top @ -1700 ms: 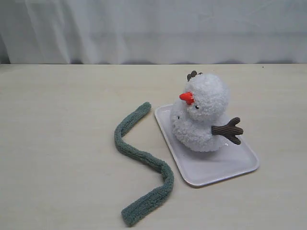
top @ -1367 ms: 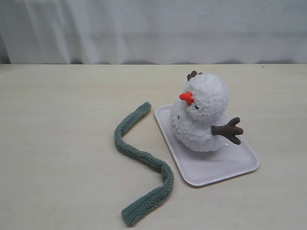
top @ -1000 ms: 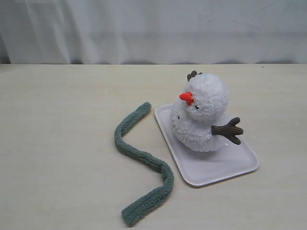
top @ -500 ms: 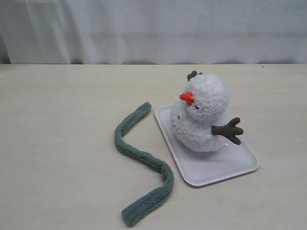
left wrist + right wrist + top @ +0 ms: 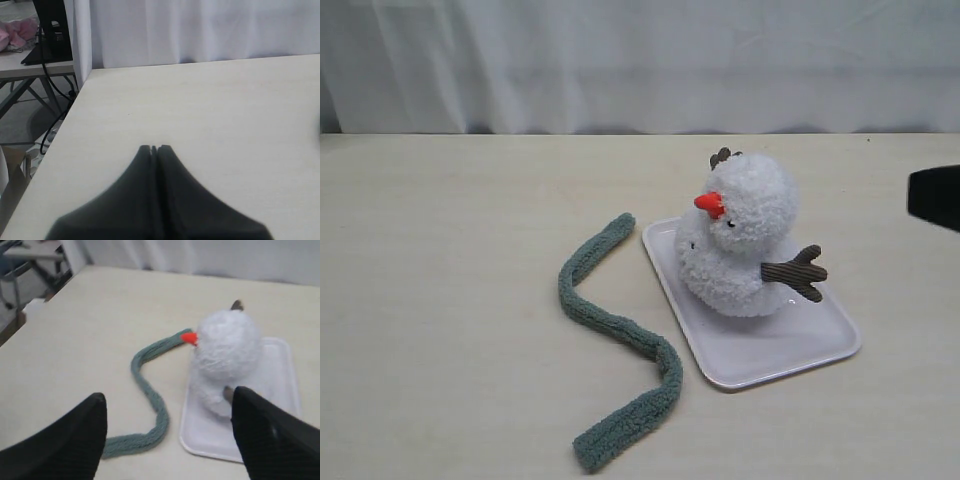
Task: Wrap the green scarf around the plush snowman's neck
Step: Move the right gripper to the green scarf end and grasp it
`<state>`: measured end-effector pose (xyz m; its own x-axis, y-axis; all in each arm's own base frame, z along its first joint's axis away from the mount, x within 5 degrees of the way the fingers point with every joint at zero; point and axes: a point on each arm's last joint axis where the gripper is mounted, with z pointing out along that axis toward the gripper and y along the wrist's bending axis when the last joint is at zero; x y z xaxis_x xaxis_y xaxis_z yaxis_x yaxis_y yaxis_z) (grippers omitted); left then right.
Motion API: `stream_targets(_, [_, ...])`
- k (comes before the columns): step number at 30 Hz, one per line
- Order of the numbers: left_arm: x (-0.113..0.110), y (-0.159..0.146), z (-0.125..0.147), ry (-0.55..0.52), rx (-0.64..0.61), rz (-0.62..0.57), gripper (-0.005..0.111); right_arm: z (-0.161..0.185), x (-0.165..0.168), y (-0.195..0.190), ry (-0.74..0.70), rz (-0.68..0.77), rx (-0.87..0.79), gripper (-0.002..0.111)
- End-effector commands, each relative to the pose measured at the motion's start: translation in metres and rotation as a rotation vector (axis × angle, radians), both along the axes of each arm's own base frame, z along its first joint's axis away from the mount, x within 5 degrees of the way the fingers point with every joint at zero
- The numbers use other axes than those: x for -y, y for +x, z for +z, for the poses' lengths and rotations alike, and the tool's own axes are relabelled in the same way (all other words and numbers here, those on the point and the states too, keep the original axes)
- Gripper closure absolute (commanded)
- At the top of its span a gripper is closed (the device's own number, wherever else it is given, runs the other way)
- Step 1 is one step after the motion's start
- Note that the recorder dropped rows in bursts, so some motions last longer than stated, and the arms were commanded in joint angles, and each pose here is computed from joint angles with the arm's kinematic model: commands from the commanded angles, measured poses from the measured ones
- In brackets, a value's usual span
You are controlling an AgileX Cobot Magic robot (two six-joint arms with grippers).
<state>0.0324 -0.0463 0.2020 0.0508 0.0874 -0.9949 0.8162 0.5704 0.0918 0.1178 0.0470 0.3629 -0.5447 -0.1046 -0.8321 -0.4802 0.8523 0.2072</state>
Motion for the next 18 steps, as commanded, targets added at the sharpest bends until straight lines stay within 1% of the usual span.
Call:
stream_targets(1, [0.000, 0.000, 0.002, -0.034, 0.007, -0.002, 0.107, -0.021, -0.010, 0.020, 0.007, 0.170, -0.051, 0.045])
stream_targets(3, [0.000, 0.000, 0.002, -0.034, 0.007, -0.002, 0.107, -0.036, -0.017, 0.027, -0.004, 0.218, -0.032, 0.045])
stream_targets(9, [0.000, 0.000, 0.002, -0.034, 0.007, -0.002, 0.107, -0.048, -0.048, 0.038, -0.017, 0.245, 0.001, 0.045])
stream_targets(14, [0.000, 0.000, 0.002, -0.034, 0.007, -0.002, 0.107, -0.065, -0.085, 0.047, -0.099, 0.280, 0.016, 0.045])
stream_targets(18, [0.000, 0.000, 0.002, -0.034, 0.007, -0.002, 0.107, -0.087, -0.116, 0.060, -0.176, 0.292, -0.002, 0.045])
